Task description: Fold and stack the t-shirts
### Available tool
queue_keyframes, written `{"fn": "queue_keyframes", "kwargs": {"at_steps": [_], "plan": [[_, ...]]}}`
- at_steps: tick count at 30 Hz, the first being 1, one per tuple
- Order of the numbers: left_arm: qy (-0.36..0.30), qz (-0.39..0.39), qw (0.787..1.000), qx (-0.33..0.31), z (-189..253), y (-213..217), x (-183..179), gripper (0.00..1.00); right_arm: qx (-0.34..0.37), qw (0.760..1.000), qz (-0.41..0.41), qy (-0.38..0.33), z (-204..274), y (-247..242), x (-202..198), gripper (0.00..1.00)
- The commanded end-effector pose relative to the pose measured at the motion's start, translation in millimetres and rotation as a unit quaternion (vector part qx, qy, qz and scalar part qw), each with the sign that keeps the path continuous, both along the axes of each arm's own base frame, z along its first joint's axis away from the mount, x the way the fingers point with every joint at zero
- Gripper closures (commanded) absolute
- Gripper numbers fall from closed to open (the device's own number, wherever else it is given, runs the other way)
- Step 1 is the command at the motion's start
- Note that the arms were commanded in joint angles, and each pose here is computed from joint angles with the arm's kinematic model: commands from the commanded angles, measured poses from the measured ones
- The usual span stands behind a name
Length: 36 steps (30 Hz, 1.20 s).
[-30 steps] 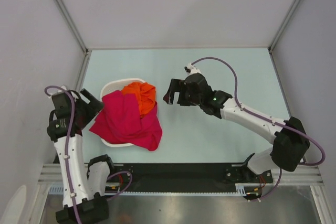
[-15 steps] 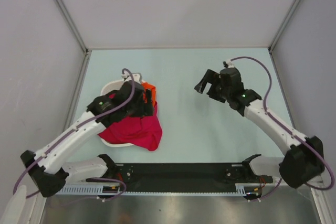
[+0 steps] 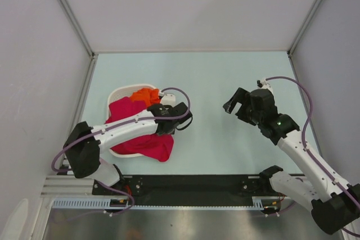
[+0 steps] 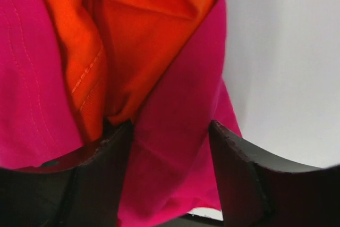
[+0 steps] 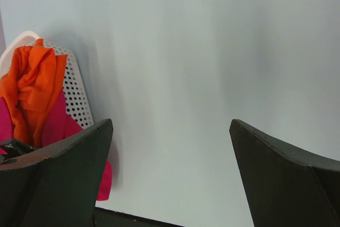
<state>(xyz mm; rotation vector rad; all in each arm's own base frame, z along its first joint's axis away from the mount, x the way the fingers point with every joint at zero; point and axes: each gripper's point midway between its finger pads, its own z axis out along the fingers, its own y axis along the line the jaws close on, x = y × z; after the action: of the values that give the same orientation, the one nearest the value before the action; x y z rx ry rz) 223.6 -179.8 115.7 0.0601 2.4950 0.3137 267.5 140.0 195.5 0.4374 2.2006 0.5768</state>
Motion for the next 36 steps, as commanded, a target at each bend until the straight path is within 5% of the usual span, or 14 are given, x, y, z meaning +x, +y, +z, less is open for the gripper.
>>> {"fn": "queue_keyframes", "kwargs": {"at_steps": [1,3,8,15,20,30,36], "plan": [[-0.030,0.030,0.999,-0.004,-7,-1,16,0.39,-0.004,1.000,-0.023,0.005,-4,-8,-3,0.00],[-0.013,0.025,0.999,0.022,-22,8,20,0.57,-0.001,1.000,-0.021,0.006,-5,-6,-1,0.00],[0.037,-0.026,0.999,-0.030,-54,20,39,0.73,-0.003,1.000,-0.009,0.016,-11,2,6,0.00],[0.031,-0.102,0.988,-0.108,-36,44,107,0.72,-0.018,0.999,0.004,0.036,-26,9,17,0.00],[0.045,-0.195,0.980,0.008,-42,72,152,0.71,-0.026,0.999,0.018,0.033,-26,16,36,0.00],[0.003,-0.079,0.996,0.037,-30,164,262,0.71,-0.043,0.997,0.038,0.051,-29,27,56,0.00],[0.057,-0.059,0.994,0.076,-54,209,274,0.71,-0.051,0.997,0.021,0.063,-27,19,56,0.00]]}}
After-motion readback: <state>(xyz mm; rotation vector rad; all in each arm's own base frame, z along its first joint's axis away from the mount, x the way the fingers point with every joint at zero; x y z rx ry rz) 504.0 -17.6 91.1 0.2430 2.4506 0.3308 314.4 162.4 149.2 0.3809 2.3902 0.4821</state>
